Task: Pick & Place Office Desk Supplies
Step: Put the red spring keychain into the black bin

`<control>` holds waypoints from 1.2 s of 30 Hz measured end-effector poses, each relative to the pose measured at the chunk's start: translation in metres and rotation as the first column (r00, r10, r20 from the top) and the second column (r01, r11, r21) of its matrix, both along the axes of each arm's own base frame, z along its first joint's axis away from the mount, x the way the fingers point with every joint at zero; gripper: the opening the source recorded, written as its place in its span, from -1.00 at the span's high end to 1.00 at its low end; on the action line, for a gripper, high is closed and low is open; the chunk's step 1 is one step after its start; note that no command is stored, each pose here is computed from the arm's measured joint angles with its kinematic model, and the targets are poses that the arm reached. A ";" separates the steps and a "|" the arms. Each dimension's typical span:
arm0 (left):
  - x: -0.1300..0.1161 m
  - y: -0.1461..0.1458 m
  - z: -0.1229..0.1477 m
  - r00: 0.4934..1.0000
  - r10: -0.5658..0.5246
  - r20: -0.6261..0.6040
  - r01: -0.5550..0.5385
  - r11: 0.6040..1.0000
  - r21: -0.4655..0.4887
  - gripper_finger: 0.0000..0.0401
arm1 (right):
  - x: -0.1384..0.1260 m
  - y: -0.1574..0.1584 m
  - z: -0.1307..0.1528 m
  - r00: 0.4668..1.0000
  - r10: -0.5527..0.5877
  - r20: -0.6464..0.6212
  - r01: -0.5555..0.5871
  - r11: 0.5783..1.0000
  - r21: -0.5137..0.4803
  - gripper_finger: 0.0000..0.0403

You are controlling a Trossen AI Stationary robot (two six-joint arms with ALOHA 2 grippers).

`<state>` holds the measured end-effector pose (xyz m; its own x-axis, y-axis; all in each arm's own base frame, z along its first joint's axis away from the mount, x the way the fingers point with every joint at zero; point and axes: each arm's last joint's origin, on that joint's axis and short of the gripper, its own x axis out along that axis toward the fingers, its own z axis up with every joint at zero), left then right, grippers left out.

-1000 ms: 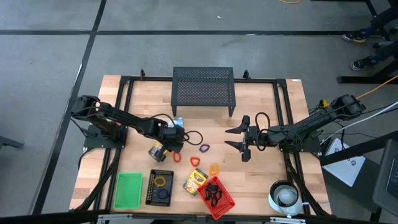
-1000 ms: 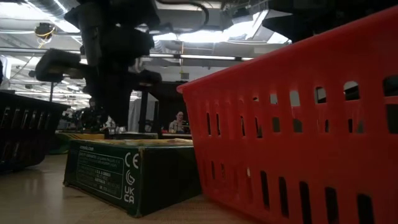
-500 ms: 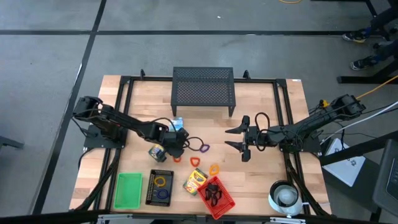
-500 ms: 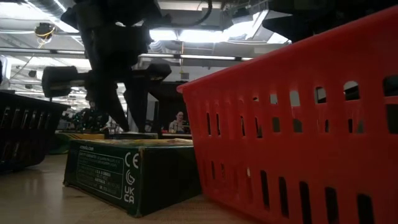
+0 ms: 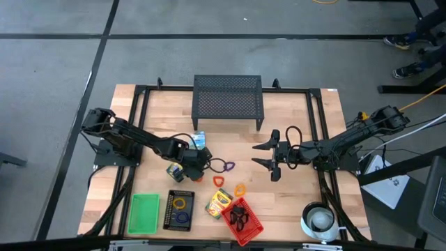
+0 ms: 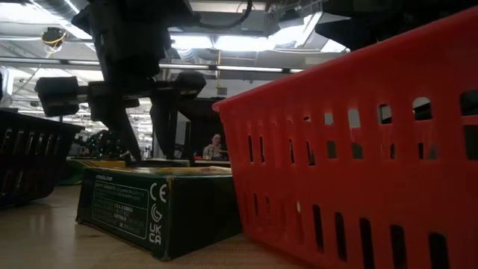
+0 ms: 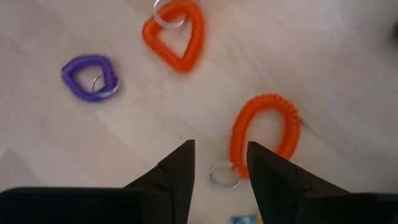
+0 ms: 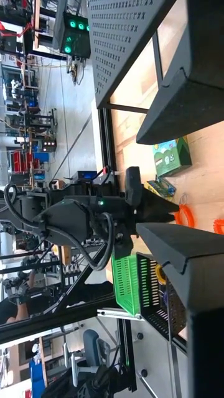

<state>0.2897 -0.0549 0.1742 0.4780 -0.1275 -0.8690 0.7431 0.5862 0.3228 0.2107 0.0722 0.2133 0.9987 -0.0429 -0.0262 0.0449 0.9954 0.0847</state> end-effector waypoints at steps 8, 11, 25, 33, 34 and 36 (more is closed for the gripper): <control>0.006 -0.001 -0.025 0.997 -0.007 -0.080 0.010 0.999 0.034 0.41 | 0.000 0.000 0.000 1.000 0.000 0.000 0.000 1.000 0.001 -0.09; 0.007 -0.001 -0.029 0.996 -0.014 -0.084 0.018 0.999 0.045 0.44 | 0.000 0.000 0.000 1.000 -0.001 -0.001 0.001 1.000 0.000 -0.09; 0.009 0.007 -0.025 0.992 0.093 -0.081 -0.096 0.995 -0.023 0.95 | 0.000 0.000 0.000 1.000 -0.003 -0.004 0.003 1.000 -0.001 -0.09; -0.005 0.013 0.013 0.991 0.132 0.001 -0.132 0.989 -0.063 0.97 | 0.000 0.000 -0.001 1.000 -0.003 -0.010 0.003 1.000 -0.004 -0.09; -0.009 0.013 0.019 0.992 0.130 0.004 -0.129 0.989 -0.077 0.97 | 0.000 0.000 -0.001 1.000 -0.003 -0.010 0.003 1.000 -0.004 -0.09; -0.017 0.013 0.031 0.993 0.118 0.007 -0.117 0.985 -0.124 0.97 | 0.000 0.000 -0.001 1.000 -0.003 -0.010 0.003 1.000 -0.004 -0.09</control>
<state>0.2725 -0.0417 0.2050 0.5081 -0.1756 -0.8432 0.6626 0.7051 0.2524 0.2106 0.0721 0.2123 0.9983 -0.0460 -0.0364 0.0488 0.9956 0.0802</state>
